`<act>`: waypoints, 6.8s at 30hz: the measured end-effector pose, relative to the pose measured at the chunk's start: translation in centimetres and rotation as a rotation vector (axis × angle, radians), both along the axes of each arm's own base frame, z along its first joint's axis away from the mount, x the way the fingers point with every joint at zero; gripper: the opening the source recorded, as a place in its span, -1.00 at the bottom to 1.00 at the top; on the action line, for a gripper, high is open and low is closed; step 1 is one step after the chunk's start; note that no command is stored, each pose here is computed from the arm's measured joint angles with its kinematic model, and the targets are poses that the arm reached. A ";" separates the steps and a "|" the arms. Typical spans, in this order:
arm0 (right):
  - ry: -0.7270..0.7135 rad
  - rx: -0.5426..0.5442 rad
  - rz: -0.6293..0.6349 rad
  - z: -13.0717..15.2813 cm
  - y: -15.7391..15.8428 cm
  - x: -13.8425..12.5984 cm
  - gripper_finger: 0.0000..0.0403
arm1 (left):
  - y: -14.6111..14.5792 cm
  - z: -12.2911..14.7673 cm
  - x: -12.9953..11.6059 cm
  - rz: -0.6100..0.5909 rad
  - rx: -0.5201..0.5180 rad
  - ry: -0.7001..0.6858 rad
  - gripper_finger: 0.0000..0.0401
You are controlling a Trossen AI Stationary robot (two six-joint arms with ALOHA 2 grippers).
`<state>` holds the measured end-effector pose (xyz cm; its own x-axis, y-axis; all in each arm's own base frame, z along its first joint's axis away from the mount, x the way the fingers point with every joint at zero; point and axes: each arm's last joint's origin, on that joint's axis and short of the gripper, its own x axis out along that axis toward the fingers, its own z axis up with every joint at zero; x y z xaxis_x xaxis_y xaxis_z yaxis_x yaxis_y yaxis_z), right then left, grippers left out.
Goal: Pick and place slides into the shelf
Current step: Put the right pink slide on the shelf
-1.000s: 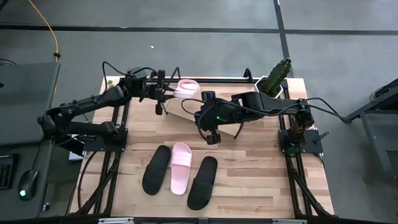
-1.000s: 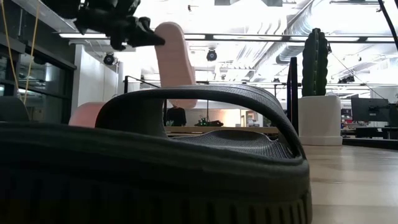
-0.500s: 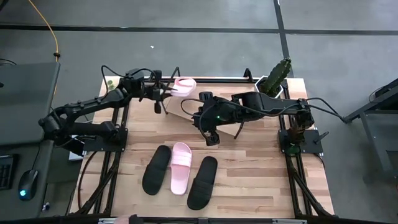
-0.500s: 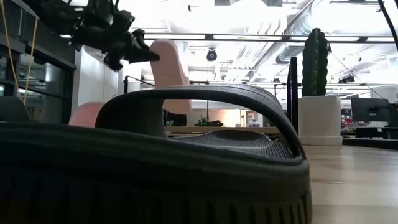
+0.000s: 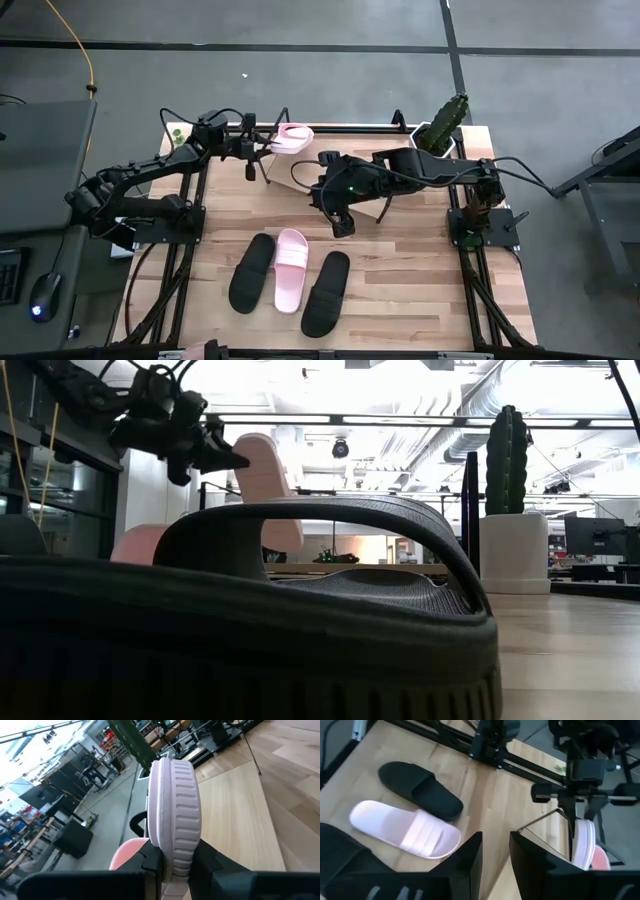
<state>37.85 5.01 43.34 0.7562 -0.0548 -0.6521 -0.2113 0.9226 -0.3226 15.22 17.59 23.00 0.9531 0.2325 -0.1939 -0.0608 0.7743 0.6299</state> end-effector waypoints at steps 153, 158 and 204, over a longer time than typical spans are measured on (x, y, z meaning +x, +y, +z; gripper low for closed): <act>0.326 0.041 -0.143 -7.3 -6.3 4.0 -0.57 | -3.2 3.3 -2.3 0.178 -0.789 0.066 0.32; 0.323 0.044 -0.144 -7.3 -6.5 4.0 -0.57 | -2.7 2.5 -1.3 0.201 -0.763 0.087 0.32; 0.461 0.034 -0.114 -7.7 -4.9 2.7 -0.57 | -0.2 -1.3 9.5 0.323 -0.519 0.602 0.32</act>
